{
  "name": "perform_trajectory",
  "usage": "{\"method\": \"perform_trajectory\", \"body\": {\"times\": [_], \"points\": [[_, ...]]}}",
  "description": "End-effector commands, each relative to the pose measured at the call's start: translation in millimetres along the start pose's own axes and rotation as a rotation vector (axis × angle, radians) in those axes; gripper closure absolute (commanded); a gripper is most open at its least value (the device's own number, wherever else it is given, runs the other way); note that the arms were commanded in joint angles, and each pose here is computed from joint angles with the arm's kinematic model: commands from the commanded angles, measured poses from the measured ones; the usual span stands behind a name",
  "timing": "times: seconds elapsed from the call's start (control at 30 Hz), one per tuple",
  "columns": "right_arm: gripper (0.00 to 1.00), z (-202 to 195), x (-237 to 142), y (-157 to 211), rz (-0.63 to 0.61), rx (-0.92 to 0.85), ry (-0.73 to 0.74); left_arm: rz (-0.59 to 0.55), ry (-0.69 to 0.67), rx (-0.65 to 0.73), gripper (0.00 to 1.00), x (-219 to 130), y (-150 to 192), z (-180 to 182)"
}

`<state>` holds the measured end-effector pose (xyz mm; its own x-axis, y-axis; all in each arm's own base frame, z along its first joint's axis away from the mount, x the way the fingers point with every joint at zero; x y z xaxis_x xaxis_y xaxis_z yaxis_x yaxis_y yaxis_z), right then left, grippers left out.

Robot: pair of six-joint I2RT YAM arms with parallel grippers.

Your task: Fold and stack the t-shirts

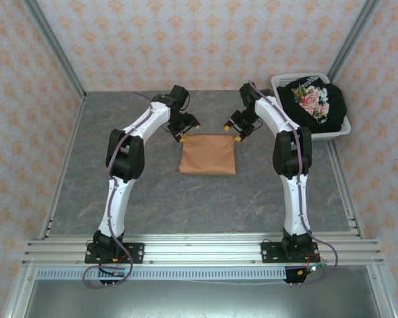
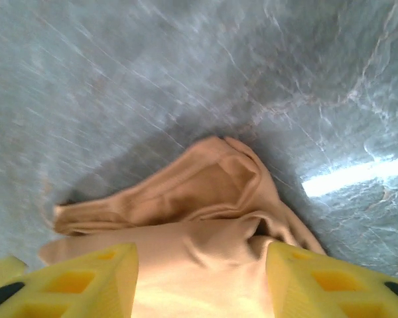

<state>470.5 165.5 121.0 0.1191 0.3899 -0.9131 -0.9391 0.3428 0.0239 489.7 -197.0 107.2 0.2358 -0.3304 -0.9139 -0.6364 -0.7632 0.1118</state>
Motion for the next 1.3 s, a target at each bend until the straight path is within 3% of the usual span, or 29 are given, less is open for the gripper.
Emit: {"method": "perform_trajectory", "body": {"times": [0.0, 0.1, 0.17, 0.3, 0.47, 0.67, 0.83, 1.2, 1.27], "points": [[0.42, -3.8, -36.7, -5.9, -0.09, -0.043, 0.068, -0.172, 0.117, 0.052, 0.19, -93.8, -3.6, -20.1], [0.39, -5.1, -65.2, 3.2, -0.182, -0.084, 0.056, -0.204, 0.147, -0.012, 0.19, -128.9, 15.0, 1.4], [0.39, -9.5, -77.8, 17.9, -0.221, -0.094, 0.029, -0.163, 0.204, -0.066, 0.22, -137.1, 43.0, 16.9], [0.4, -21.1, -90.7, 64.3, -0.289, -0.095, -0.107, -0.028, 0.229, -0.209, 0.31, -106.0, 111.2, 63.9], [0.39, -29.1, -95.6, 118.9, -0.325, -0.1, -0.323, 0.021, 0.424, -0.422, 0.33, -68.1, 154.3, 82.2], [0.37, -48.1, -92.3, 156.4, -0.288, -0.1, -0.361, 0.056, 0.47, -0.497, 0.29, -20.6, 177.4, 69.1], [0.38, -53.6, -97.5, 167.2, -0.283, -0.112, -0.36, -0.001, 0.536, -0.552, 0.29, 1.0, 172.5, 68.2], [0.38, -62.5, -93.3, 174.8, -0.259, -0.096, -0.34, -0.059, 0.405, -0.574, 0.4, 29.3, 172.3, 77.9], [0.38, -64.7, -92.3, 174.5, -0.259, -0.088, -0.333, -0.07, 0.394, -0.579, 0.48, 34.6, 170.0, 77.1]]}}
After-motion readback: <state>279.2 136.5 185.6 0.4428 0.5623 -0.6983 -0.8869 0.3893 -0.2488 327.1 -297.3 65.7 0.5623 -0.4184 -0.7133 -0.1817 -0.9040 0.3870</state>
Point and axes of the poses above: each hand's point on the last joint's axis, 136 mm out from that joint toward the fingers, its own x axis out along the fingers, its own z axis along the line the jaws close on, y = z × x, the point moved 3 cm from there along -x, back along the fingers, and after that the axes turned 15 degrees about -x, right-handed, at the moved point
